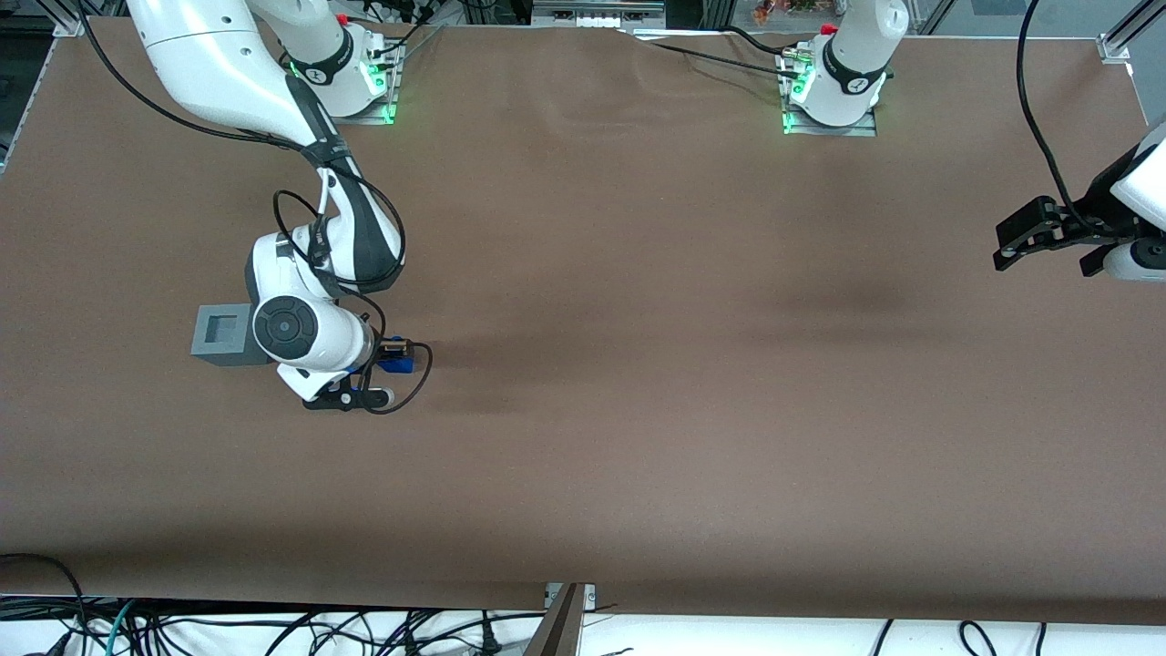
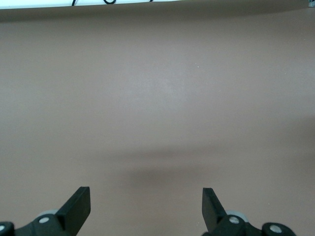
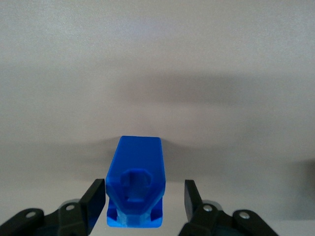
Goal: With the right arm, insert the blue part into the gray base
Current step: 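Lower the right gripper and close it on the blue block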
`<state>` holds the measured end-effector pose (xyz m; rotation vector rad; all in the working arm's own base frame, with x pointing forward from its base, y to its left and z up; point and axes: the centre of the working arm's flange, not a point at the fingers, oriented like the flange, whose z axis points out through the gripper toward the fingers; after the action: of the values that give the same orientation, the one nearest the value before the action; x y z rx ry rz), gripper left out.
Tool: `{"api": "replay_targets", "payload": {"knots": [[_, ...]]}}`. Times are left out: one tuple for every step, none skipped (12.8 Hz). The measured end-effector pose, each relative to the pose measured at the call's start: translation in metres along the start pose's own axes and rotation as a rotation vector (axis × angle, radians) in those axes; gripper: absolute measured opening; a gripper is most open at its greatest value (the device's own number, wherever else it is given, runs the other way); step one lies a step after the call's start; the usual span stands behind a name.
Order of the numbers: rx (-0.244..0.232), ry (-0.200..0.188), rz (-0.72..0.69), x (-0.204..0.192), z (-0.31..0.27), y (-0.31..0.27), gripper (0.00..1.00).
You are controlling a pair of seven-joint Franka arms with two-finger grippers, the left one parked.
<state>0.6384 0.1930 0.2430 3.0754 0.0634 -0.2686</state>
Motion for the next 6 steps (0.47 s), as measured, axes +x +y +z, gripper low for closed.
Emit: {"api": "replay_targets", "payload": {"knots": [[0.012,-0.004,0.007,-0.0003,0.0003,-0.0006,0.65],[0.021,-0.006,0.012,-0.0005,0.0004,-0.0013,0.64],[0.025,-0.007,0.014,-0.0006,0.0004,-0.0015,0.56],[0.027,-0.007,0.016,-0.0006,-0.0003,-0.0016,0.49],[0.028,-0.007,0.016,-0.0006,-0.0003,-0.0017,0.49],[0.028,-0.006,0.016,-0.0006,-0.0005,-0.0017,0.49]]}}
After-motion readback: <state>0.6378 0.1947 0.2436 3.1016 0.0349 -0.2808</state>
